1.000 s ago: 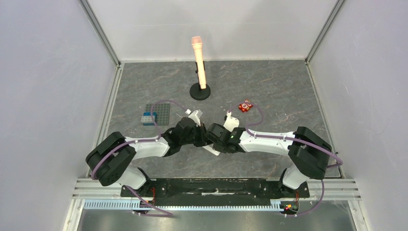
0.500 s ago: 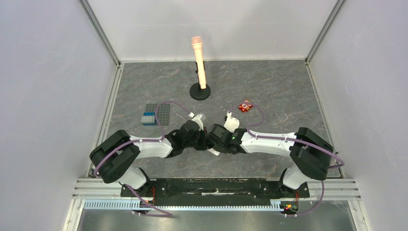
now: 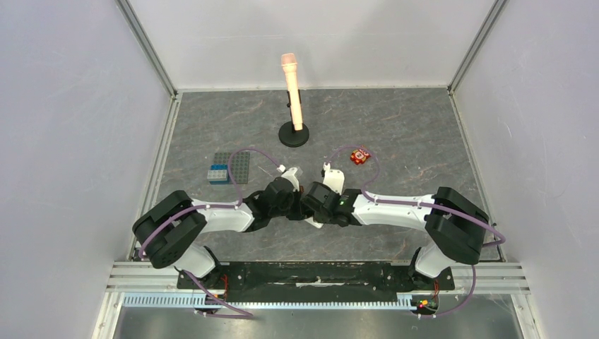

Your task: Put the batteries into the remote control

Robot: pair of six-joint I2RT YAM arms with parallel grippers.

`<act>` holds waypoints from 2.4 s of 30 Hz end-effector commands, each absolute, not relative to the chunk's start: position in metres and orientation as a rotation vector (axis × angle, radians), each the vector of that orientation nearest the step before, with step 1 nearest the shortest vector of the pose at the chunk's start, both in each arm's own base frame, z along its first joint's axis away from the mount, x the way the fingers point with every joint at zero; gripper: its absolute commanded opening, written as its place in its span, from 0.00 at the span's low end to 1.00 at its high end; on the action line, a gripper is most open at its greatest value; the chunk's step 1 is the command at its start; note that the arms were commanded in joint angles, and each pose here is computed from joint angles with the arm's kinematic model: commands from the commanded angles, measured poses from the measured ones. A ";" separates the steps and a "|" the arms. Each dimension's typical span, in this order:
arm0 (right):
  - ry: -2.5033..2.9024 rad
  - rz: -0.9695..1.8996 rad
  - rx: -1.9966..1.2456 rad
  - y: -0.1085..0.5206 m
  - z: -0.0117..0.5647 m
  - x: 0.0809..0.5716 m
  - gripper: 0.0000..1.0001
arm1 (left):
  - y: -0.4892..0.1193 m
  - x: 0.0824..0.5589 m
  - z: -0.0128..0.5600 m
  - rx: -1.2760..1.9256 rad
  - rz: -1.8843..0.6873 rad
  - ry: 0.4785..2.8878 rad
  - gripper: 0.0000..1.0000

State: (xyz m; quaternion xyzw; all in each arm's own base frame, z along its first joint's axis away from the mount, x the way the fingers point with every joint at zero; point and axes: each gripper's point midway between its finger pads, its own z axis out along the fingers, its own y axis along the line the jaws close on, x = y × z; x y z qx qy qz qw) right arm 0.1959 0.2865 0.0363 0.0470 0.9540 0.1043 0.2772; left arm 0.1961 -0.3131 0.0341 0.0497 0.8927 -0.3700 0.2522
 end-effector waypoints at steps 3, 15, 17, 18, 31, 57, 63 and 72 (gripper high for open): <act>2.665 0.248 0.074 0.286 -0.007 0.179 0.00 | -0.255 0.157 -0.043 0.235 -0.650 2.682 0.02; 2.891 0.180 0.139 0.270 -0.068 0.130 0.00 | -0.243 0.145 -0.051 0.229 -0.661 2.678 0.02; 2.926 0.190 0.173 0.272 -0.078 0.121 0.00 | -0.239 0.144 -0.055 0.223 -0.651 2.671 0.02; 2.934 0.193 0.202 0.271 -0.082 0.118 0.00 | -0.238 0.143 -0.056 0.223 -0.649 2.666 0.02; 2.820 0.411 0.522 0.283 -0.096 0.125 0.00 | -0.216 0.150 -0.065 0.140 -0.495 2.609 0.02; 2.541 0.318 0.465 0.270 0.002 0.181 0.38 | -0.213 0.153 -0.058 0.103 -0.467 2.596 0.02; 2.422 0.358 0.400 0.267 0.054 0.198 0.46 | -0.226 0.165 -0.027 0.107 -0.525 2.530 0.02; 2.355 0.437 0.229 0.268 0.084 0.212 0.35 | -0.245 0.185 0.023 0.140 -0.630 2.424 0.02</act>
